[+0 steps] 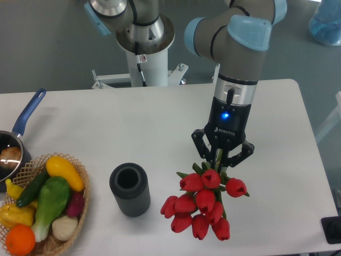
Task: Insert the flowers into the vase
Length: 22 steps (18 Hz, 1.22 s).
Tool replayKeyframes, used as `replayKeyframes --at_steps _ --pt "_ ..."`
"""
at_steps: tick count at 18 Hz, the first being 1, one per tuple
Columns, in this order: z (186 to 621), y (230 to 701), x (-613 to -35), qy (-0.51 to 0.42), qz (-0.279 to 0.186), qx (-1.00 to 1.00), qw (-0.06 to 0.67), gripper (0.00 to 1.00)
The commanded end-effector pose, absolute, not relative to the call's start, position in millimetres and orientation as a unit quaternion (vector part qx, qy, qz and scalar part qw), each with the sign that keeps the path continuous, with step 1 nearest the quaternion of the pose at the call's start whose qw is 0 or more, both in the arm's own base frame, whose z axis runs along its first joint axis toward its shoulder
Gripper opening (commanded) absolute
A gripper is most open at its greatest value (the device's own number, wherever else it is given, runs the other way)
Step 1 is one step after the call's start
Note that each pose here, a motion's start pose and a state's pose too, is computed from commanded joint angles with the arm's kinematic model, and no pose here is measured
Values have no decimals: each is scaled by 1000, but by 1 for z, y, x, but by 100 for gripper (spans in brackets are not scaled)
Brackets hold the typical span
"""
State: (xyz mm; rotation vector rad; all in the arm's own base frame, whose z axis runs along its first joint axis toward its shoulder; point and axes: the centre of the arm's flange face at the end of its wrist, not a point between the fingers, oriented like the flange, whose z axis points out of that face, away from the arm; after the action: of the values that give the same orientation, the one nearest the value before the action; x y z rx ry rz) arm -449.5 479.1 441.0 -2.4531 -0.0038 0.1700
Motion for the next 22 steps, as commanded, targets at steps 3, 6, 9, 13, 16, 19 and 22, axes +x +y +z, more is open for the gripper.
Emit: replayKeyframes --at_steps 3,6,9,13,16,19,22 --pt "441 478 -449 1 75 -938 340 18" --pt "436 478 -447 -2 71 -938 339 18" --pt "437 477 -447 -12 67 -938 340 18" --pt "438 480 -443 -14 50 -933 356 18" --pt "455 490 -439 6 41 -921 388 18" --pt "458 512 -430 42 29 -899 436 18" --pt "462 527 -413 77 -5 -877 474 18"
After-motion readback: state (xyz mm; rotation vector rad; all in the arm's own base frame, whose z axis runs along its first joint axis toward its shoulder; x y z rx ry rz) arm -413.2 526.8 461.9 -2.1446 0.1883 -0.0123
